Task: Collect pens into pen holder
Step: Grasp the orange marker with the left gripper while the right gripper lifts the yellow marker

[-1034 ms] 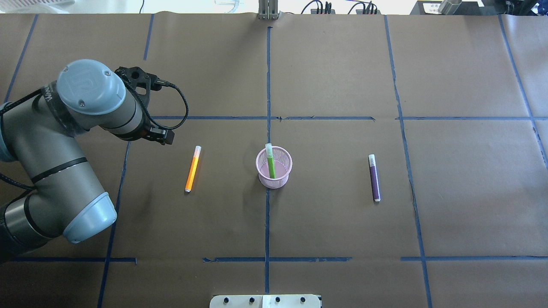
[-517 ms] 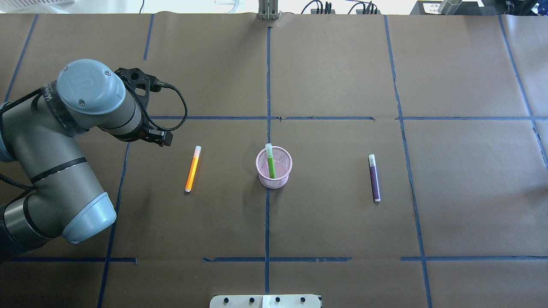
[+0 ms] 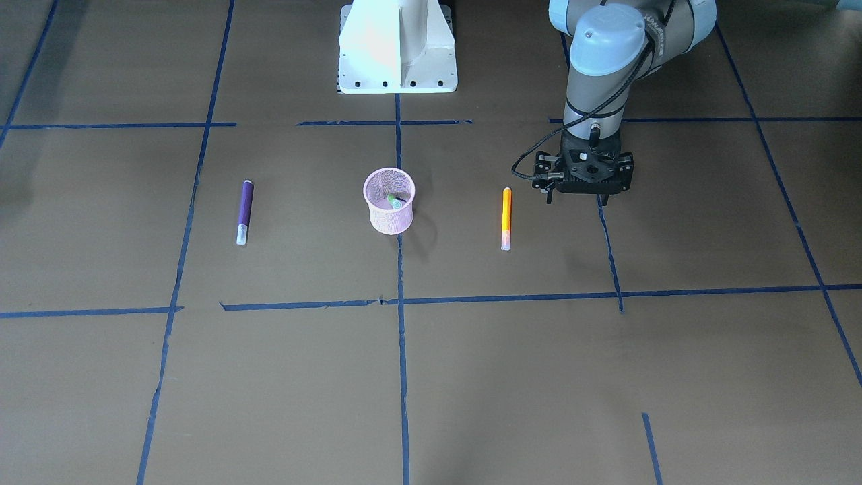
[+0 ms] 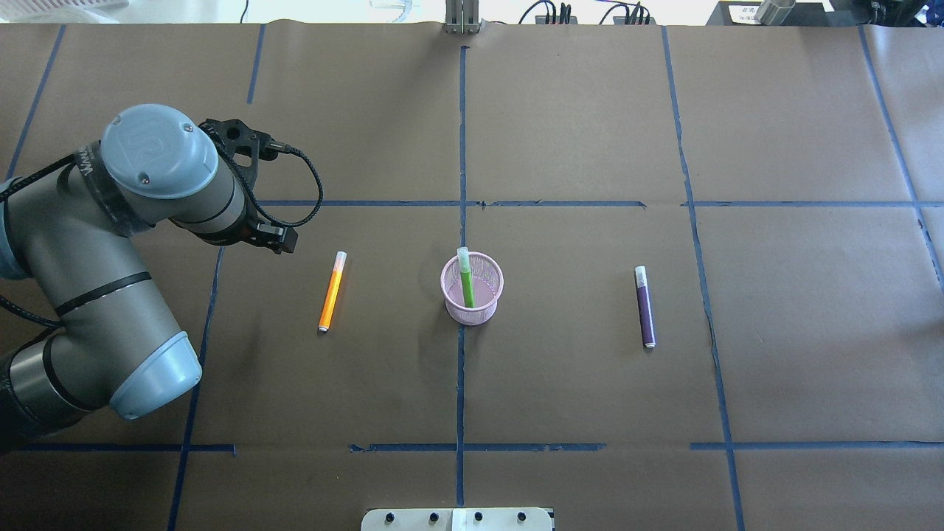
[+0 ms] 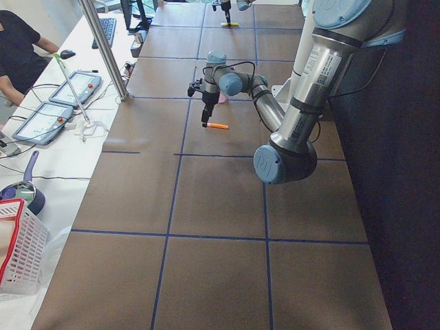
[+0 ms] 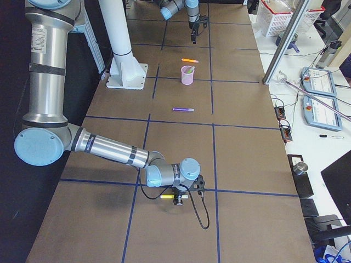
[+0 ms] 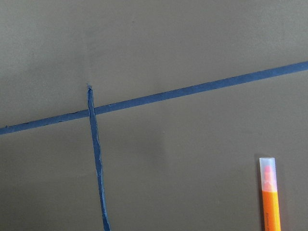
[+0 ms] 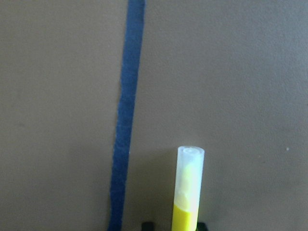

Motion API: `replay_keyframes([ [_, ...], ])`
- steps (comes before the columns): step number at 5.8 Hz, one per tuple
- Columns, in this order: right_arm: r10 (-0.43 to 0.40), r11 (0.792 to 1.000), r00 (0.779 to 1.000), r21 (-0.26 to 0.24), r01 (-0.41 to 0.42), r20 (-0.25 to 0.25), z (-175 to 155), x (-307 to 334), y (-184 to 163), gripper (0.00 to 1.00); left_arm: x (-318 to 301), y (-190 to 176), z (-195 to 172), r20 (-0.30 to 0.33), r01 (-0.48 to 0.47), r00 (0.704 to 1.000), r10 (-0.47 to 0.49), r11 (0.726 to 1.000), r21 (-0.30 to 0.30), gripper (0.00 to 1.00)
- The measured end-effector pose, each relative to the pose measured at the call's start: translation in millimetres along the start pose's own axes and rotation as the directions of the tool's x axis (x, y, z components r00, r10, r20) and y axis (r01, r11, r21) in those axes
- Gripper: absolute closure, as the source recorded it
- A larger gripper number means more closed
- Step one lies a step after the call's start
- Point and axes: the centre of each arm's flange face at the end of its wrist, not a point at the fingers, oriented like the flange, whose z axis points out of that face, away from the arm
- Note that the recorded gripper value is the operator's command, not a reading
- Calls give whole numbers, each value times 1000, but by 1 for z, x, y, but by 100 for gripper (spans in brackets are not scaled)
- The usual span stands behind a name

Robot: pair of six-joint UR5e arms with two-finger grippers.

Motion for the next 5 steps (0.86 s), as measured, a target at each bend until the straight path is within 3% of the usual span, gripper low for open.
replay_keyframes([
  [3, -15, 1000, 1000, 17, 15, 3, -4, -3, -1, 100, 0, 0, -4, -5, -1, 1000, 1, 1000, 6, 6],
  [5, -17, 994, 1000, 110, 15, 23, -30, -26, 9, 100, 0, 0, -6, -8, -1, 1000, 1, 1000, 9, 6],
])
